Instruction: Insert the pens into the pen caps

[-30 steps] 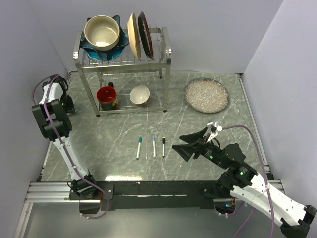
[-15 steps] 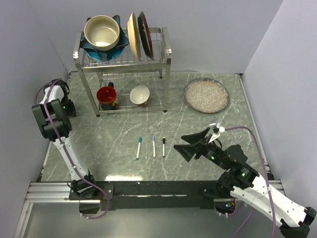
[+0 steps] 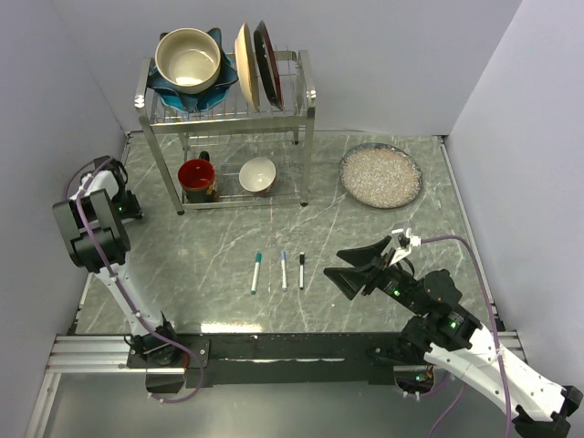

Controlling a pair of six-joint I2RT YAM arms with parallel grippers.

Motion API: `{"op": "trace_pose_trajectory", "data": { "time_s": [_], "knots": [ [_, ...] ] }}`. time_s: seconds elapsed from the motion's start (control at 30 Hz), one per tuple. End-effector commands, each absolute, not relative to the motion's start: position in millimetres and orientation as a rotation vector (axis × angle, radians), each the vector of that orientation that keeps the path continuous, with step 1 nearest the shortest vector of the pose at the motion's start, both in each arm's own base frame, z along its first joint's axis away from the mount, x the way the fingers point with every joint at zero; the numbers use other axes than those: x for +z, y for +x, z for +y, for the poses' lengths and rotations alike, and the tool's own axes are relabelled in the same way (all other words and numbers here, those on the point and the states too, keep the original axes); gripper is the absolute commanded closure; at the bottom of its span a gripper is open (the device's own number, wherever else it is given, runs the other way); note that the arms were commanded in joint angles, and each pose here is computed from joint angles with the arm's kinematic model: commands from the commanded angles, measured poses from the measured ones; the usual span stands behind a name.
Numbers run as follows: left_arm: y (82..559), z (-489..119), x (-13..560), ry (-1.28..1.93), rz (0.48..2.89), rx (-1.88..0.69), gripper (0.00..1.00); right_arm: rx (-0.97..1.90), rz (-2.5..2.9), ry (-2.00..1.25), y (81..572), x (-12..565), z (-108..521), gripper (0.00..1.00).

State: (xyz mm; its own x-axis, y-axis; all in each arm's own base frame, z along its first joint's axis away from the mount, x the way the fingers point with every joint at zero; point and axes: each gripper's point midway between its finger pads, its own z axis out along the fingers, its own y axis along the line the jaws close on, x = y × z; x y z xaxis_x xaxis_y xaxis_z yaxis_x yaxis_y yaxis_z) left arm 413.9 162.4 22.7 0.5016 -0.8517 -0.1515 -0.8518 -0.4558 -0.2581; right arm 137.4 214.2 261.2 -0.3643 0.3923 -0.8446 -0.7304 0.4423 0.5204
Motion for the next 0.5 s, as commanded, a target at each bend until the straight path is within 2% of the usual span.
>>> {"op": "trace_pose_trajectory", "data": {
  "time_s": [0.0, 0.17, 0.47],
  "knots": [
    [356, 134, 35, -2.465, 1.558, 0.129, 0.99, 1.245, 1.472, -0.299, 132, 290, 211, 0.13],
    [318, 114, 58, -2.367, 1.633, 0.194, 0.99, 1.280, 1.478, -0.301, 128, 293, 213, 0.13],
    [265, 3, 84, -2.168, 1.813, -0.190, 0.99, 1.285, 1.528, -0.215, 131, 291, 207, 0.13]
  ]
}}
